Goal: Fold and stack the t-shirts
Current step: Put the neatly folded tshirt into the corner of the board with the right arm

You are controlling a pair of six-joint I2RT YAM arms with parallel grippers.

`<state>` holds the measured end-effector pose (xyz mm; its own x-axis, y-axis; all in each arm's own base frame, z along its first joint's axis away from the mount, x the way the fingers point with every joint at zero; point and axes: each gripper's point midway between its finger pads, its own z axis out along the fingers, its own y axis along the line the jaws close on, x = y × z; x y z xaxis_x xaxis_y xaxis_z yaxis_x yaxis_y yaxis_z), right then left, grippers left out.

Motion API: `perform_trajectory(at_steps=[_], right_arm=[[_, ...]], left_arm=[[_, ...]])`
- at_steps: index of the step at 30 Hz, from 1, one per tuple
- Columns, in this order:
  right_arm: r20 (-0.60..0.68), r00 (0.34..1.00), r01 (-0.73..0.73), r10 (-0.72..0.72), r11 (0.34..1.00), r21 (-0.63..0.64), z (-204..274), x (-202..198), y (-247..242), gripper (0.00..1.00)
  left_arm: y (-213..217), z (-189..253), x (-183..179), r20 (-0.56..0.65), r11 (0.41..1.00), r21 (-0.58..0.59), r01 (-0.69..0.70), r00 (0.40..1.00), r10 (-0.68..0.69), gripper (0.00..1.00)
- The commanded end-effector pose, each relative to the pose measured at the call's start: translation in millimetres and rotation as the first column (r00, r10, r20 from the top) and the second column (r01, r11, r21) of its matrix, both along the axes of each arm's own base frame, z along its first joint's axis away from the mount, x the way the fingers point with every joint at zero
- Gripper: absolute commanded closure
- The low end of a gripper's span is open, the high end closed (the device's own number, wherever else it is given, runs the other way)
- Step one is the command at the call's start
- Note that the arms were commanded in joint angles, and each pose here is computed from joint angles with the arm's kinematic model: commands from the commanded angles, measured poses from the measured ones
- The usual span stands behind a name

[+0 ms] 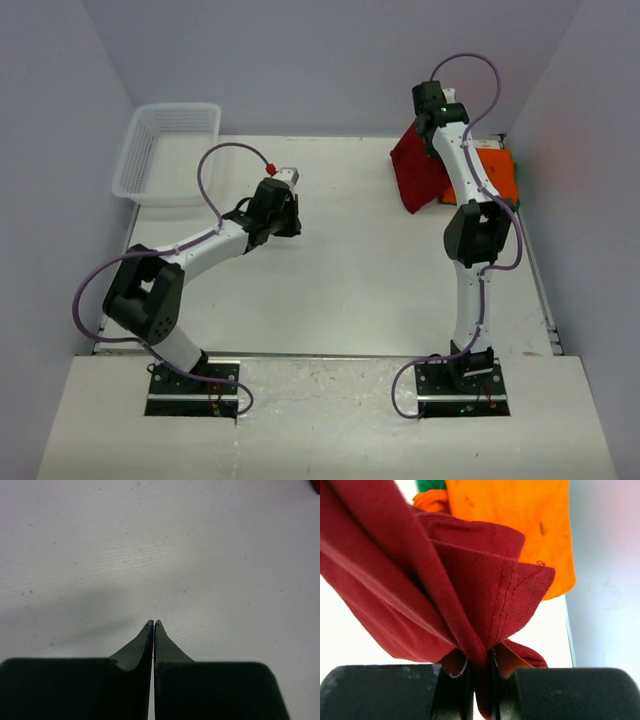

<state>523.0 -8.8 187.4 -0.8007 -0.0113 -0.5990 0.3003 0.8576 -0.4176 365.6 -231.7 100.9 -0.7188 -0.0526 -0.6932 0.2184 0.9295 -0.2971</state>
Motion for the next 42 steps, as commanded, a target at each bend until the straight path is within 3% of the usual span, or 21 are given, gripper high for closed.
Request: perform_trajectory(at_steps=[1, 34, 42], right_arm=[[0.090, 0.996, 0.009, -0.006, 0.999, -0.035, 30.4, 10.4, -9.8, 1.00], [0.315, 0.946, 0.086, -0.079, 0.996, -0.008, 131.9, -16.2, -47.1, 1.00], [0.288, 0.952, 0.106, -0.100, 0.994, -0.005, 121.4, -20.1, -55.1, 1.00]], left_arm=[[-8.6, 7.7, 10.0, 0.037, 1.000, -0.021, 0.023, 0.999, -0.022, 1.00], [-18.3, -12.9, 7.5, -0.012, 0.997, -0.029, 0.066, 0.998, -0.067, 1.00], [-17.3, -13.2, 5.7, -0.014, 0.997, -0.024, 0.071, 0.997, -0.072, 1.00]])
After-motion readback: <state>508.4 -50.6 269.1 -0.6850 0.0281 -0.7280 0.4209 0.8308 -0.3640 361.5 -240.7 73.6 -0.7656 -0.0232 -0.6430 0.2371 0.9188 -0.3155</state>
